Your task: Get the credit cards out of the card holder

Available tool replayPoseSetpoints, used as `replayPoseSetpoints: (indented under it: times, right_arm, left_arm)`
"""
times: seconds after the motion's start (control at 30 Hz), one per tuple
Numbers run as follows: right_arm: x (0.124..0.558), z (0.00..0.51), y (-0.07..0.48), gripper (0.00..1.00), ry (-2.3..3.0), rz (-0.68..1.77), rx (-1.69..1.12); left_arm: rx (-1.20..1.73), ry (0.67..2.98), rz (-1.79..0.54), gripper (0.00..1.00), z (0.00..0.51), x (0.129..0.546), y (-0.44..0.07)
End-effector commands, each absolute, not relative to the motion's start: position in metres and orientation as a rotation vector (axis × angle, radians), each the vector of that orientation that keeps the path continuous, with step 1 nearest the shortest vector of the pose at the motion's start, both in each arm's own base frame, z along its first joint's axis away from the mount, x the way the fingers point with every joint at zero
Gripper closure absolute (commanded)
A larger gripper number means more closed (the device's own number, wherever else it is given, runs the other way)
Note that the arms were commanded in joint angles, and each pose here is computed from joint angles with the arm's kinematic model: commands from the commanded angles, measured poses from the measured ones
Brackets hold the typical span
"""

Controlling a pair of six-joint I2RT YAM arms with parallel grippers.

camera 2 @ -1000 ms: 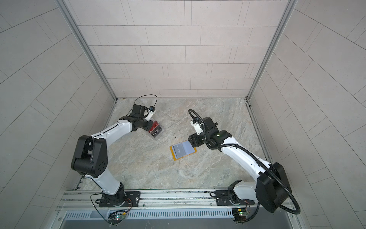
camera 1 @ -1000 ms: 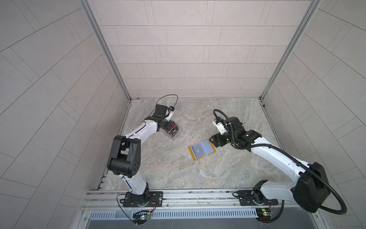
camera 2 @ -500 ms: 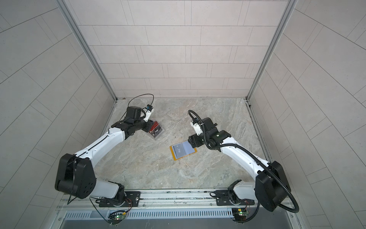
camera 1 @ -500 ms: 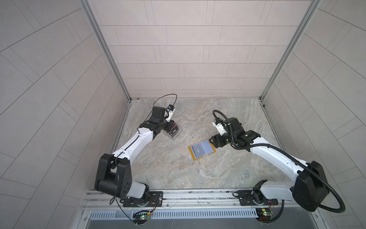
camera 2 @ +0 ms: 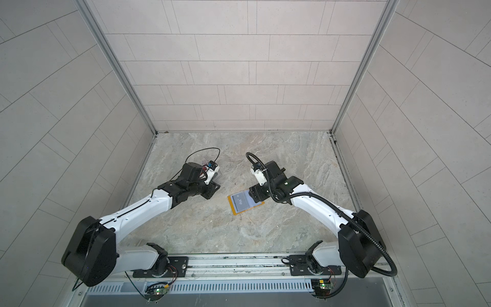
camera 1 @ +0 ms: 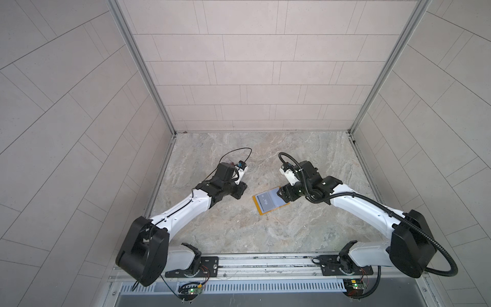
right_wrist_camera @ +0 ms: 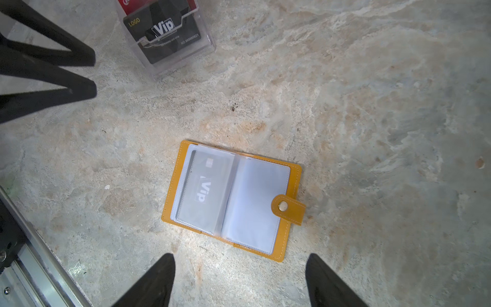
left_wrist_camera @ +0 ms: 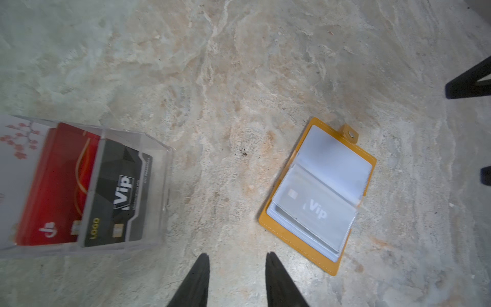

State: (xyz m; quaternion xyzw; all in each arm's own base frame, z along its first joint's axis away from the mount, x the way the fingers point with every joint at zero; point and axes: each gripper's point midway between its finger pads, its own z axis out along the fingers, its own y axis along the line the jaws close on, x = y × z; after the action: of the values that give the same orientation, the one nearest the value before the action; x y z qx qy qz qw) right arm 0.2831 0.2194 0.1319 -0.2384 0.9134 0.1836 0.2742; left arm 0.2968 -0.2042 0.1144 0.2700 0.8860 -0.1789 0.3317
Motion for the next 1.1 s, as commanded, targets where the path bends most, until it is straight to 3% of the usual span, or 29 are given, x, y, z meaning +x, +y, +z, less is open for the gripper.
replayPoseSetpoints:
  times: [0.0,0.57,1.07]
  right_arm:
    - [0.284,0.123,0.223,0.21,2.469,0.481,-0.627]
    - [0.28,0.1,0.238,0.24,2.48,0.485,-0.592]
    - [0.288,0.079,0.247,0.25,2.454,0.478,-0.587]
  left_arm:
    - [0.686,2.303,-0.565,0.68,0.11,0.29,-0.224]
    - [0.659,2.374,-0.68,0.92,0.062,0.295,-0.255]
    - [0.628,2.448,-0.596,1.0,0.029,0.291,-0.256]
